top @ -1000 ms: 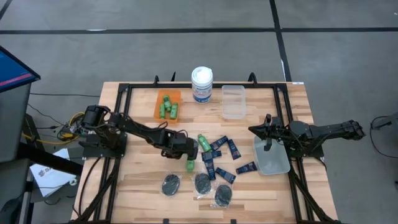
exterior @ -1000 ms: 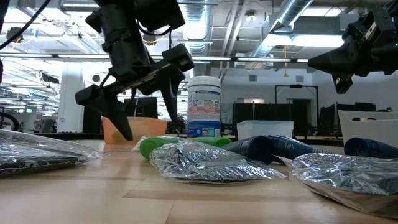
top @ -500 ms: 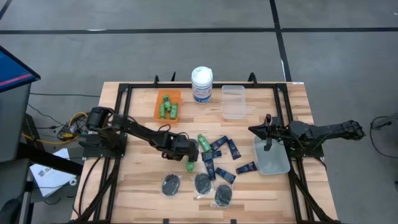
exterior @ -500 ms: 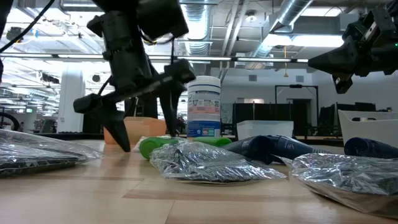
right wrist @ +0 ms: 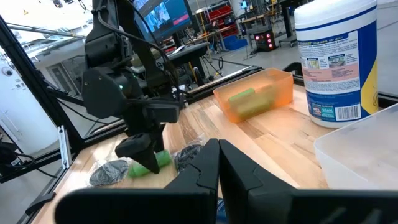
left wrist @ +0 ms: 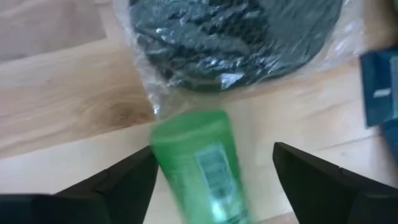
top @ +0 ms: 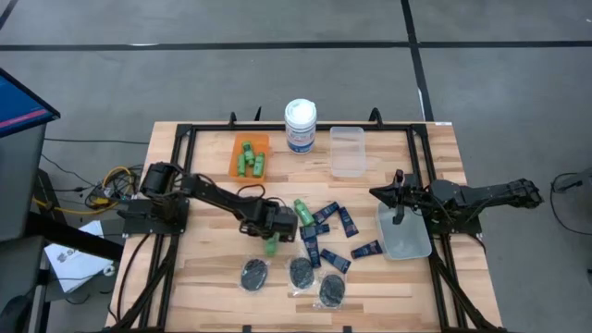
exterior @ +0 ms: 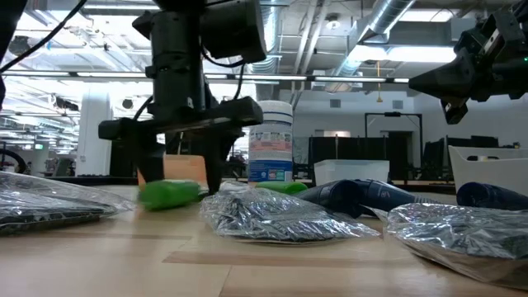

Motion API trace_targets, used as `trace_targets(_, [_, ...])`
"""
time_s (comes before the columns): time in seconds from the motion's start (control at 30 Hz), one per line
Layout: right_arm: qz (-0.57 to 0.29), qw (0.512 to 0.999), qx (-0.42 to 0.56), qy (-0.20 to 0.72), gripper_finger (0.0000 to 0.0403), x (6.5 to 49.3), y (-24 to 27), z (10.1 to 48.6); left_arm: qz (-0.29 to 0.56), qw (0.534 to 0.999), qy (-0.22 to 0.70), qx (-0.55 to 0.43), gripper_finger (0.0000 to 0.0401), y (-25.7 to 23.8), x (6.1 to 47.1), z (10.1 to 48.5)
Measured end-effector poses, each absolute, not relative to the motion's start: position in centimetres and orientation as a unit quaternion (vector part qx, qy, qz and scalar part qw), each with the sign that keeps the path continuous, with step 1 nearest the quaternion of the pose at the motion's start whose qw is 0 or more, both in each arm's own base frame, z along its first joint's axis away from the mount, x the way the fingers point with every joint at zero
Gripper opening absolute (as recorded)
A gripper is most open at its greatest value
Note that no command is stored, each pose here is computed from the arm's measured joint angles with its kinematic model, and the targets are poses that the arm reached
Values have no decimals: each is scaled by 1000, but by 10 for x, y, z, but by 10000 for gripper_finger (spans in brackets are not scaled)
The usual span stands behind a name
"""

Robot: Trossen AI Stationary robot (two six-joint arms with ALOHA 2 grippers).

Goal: Pick & Place Travel size toiletries
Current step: Put the green shampoo into the orange bin

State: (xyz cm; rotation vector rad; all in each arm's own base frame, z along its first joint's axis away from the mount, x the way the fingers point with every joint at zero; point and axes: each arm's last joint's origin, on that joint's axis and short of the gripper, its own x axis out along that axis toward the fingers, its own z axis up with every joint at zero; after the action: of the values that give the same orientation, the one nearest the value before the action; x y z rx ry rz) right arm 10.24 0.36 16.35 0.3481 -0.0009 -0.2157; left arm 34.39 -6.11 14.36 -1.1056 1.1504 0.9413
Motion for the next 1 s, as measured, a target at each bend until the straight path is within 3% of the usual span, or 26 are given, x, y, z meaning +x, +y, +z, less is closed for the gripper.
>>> trace_targets(1.0, [-107, 979, 173, 0, 0, 102, 4, 163, 418, 588, 519, -458, 189, -62, 338, 142])
